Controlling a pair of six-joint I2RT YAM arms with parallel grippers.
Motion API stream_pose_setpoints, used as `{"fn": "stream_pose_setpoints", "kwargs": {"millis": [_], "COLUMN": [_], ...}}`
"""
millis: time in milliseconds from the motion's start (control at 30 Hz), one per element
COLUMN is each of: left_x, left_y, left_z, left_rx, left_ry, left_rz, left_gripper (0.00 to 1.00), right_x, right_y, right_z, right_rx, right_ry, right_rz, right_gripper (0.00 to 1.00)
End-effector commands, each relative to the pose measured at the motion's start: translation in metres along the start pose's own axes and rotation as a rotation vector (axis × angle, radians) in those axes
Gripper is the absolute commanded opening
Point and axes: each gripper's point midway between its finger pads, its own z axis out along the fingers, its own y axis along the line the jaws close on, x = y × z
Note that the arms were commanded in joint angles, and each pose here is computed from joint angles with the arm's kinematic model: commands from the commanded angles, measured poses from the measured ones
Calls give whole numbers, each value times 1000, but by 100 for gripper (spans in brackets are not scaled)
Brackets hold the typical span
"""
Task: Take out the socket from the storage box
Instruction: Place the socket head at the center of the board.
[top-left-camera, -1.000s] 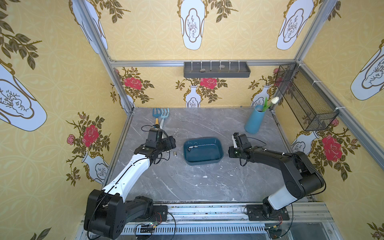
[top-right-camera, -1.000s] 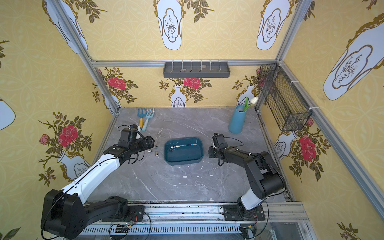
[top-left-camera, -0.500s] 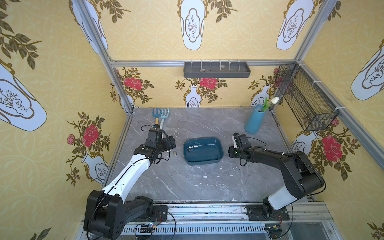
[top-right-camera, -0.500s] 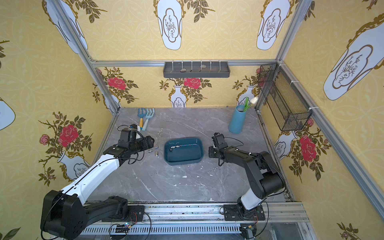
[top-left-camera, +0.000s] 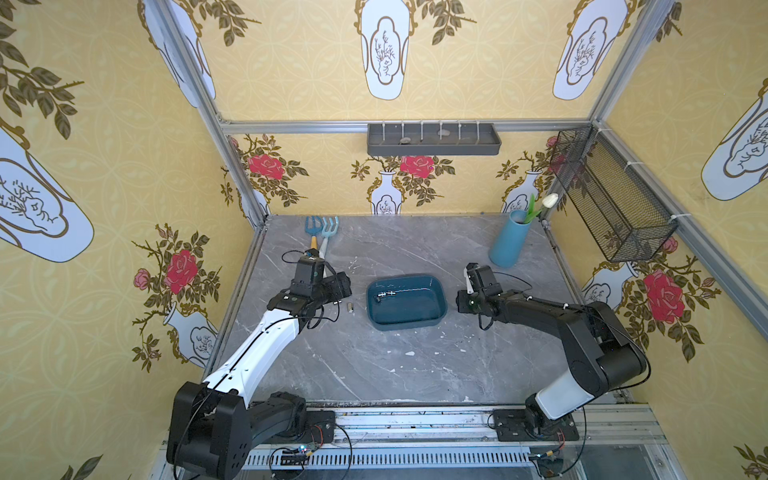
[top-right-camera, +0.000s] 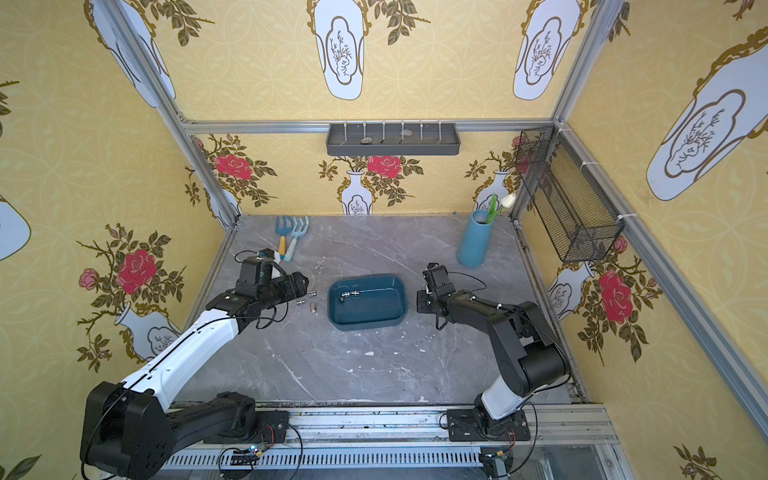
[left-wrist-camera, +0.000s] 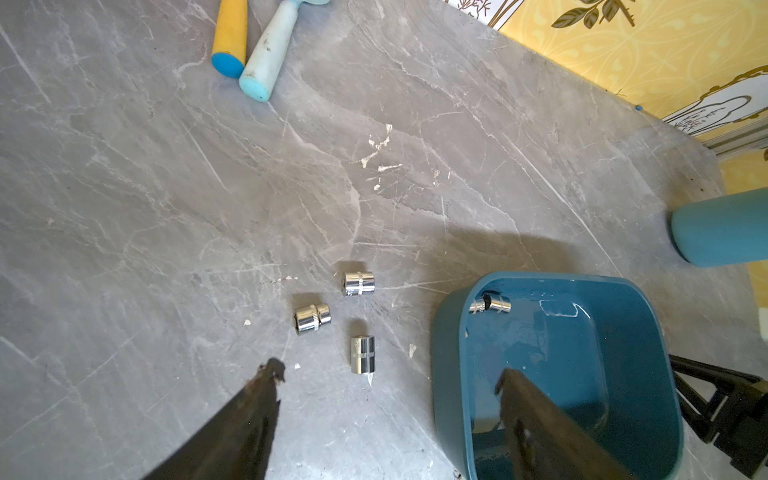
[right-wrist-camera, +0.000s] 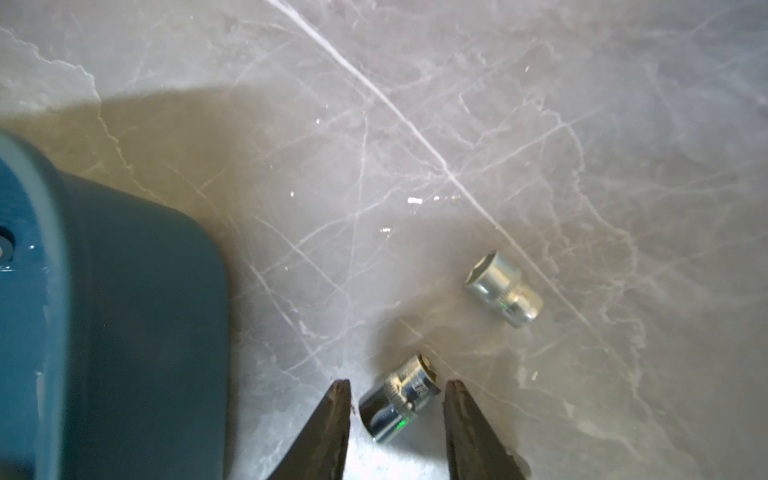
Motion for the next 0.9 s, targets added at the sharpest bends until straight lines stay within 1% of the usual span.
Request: {"fn": "stream_pose_setpoints", "kwargs": {"millis": [0, 200, 367, 467, 667, 867], "left_x": [-1, -5, -12, -17, -18, 5], "left_y": [-1, -4, -17, -28, -60, -103], "left_z": [1, 0, -4, -7, -10, 0], "left_rx": [8, 20, 68, 95, 142, 186], "left_ry": [-11, -15, -17, -12, 9, 74], "left_rz": [-2, -6, -2, 8, 59, 120], "left_gripper": [87, 87, 87, 86, 86, 85], "right_x": [-3, -11, -24, -32, -44, -44], "right_y": [-3, -4, 6, 14, 29, 37], "right_z": [-5, -25, -49, -64, -91, -109], "right_rx": [40, 51, 10, -27, -109, -167], "right_ry": [-1, -33, -78, -107, -156, -186], "right_rz": [-26, -29, -23, -17, 5, 28], "right_gripper": [43, 44, 46, 49, 55, 65]}}
